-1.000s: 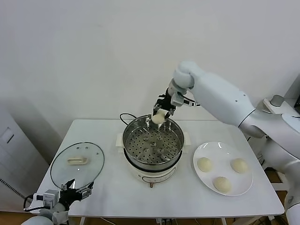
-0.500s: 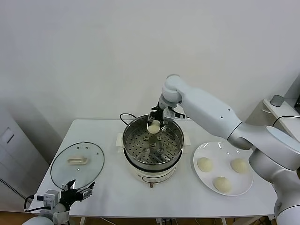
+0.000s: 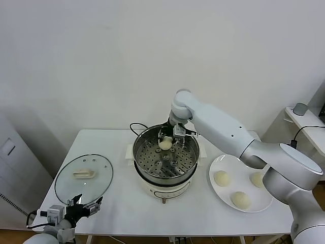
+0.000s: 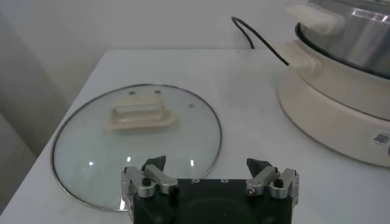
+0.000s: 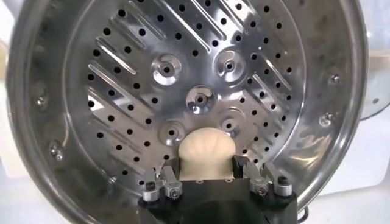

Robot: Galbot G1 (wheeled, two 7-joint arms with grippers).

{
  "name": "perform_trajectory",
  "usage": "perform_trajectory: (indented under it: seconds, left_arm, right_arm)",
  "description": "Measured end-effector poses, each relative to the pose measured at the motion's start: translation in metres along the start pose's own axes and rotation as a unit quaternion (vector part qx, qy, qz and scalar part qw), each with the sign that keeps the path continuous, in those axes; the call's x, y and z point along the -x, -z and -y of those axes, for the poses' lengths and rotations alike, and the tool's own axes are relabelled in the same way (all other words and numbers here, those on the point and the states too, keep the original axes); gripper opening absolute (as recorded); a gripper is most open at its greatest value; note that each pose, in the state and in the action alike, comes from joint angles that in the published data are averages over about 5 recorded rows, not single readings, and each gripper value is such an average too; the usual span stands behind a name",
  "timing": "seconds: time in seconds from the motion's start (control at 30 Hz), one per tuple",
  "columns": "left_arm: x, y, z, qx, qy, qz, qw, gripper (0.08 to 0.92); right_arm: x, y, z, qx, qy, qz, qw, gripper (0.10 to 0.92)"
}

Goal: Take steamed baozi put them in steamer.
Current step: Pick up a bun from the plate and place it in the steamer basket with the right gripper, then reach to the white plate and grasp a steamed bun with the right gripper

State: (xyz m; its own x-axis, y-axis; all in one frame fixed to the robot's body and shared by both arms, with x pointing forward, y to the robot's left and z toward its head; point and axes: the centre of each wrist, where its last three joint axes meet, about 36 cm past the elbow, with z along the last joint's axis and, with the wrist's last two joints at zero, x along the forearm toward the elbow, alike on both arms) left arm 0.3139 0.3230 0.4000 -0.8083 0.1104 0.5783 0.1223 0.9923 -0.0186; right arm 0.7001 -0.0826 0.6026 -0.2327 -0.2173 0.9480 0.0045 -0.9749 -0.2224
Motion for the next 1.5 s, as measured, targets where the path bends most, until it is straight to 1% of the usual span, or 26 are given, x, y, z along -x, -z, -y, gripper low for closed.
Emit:
perform_trajectory:
  seconds: [0.07,0.17,0.27,0.43,0.63,0.83,0.97,1.07,1.13,1.33,1.5]
  left_arm:
    - [0.000,0.000,0.000,-0.001,0.000,0.000,1.000,0.823]
    - [0.000,0.000,-0.001,0.000,-0.001,0.001,1.000,0.823]
    - [0.000,0.001,-0.001,0.001,-0.001,0.001,1.000,0.823]
    - [-0.002,0.002,-0.001,0.000,0.000,0.003,1.000,0.823]
    - [-0.004,0.003,-0.002,-0.002,0.005,0.006,1.000,0.823]
    - [-0.006,0.006,-0.003,-0.004,0.006,0.011,1.000,0.823]
    - [-0.006,0.006,-0.003,-0.006,0.007,0.012,1.000,0.823]
    - [-0.006,0.007,-0.003,-0.008,0.007,0.013,1.000,0.823]
    - [-0.006,0.007,-0.003,-0.008,0.007,0.014,1.000,0.823]
    - [-0.007,0.008,-0.004,-0.008,0.007,0.016,1.000,0.823]
    - [-0.007,0.009,-0.004,-0.009,0.007,0.017,1.000,0.823]
  right_arm:
    - [-0.001,-0.001,0.000,0.002,-0.002,0.000,1.000,0.728]
    - [-0.004,-0.005,-0.002,0.007,-0.005,0.001,1.000,0.795]
    - [-0.011,-0.010,-0.006,0.015,-0.010,0.004,1.000,0.819]
    - [-0.038,-0.025,-0.015,0.031,-0.023,0.013,0.999,0.822]
    - [-0.080,-0.042,-0.032,0.055,-0.034,0.042,0.997,0.823]
    - [-0.111,-0.053,-0.066,0.095,-0.035,0.072,0.992,0.823]
    - [-0.128,-0.056,-0.094,0.147,-0.029,0.080,0.985,0.823]
    - [-0.140,-0.055,-0.116,0.211,-0.023,0.077,0.974,0.823]
    - [-0.145,-0.053,-0.130,0.259,-0.018,0.075,0.963,0.823]
    - [-0.148,-0.041,-0.174,0.387,-0.004,0.078,0.919,0.823]
    - [-0.141,-0.028,-0.213,0.464,0.004,0.083,0.882,0.823]
